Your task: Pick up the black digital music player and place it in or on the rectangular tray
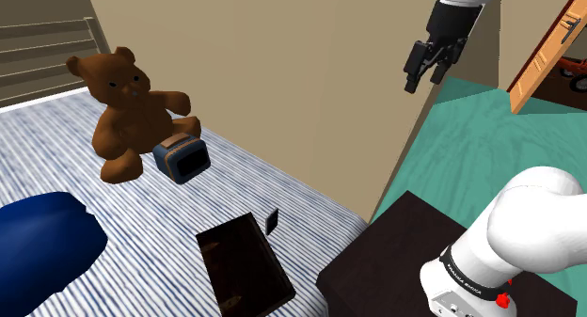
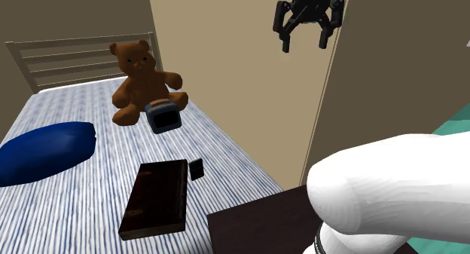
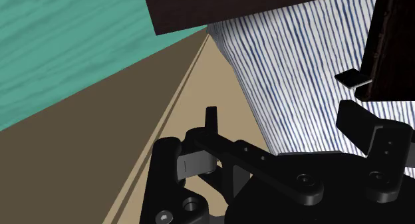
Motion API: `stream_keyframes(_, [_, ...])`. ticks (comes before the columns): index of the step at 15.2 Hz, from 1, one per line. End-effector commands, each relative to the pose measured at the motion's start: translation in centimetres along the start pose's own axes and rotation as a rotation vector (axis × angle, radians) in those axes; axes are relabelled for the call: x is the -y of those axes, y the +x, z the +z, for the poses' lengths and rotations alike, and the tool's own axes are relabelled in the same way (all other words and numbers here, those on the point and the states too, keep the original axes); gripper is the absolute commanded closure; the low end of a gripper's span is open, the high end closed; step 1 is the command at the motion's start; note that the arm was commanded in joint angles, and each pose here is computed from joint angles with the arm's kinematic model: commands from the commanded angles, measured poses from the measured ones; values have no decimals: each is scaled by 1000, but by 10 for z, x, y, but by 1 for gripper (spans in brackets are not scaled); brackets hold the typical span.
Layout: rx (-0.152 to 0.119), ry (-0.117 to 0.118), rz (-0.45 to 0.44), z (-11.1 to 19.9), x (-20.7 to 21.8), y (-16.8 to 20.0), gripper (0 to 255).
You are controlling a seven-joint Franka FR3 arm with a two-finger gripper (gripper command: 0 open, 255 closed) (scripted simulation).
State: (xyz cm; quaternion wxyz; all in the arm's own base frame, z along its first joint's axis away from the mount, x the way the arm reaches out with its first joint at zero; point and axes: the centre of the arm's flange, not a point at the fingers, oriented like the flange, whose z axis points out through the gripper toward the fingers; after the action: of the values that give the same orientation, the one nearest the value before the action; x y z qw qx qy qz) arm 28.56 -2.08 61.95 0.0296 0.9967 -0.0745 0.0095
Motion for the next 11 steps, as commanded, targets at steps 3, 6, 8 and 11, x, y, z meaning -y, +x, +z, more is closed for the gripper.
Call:
stream_keyframes(3, [0,2,-6,20,15,7,0])
stream_keyframes(6, [0,5,-16,51,37,18,0])
stream_keyframes(8, [0,7,-22,71,53,25,0])
stream_keyframes(11, [0,10,-31,101,75,35,0])
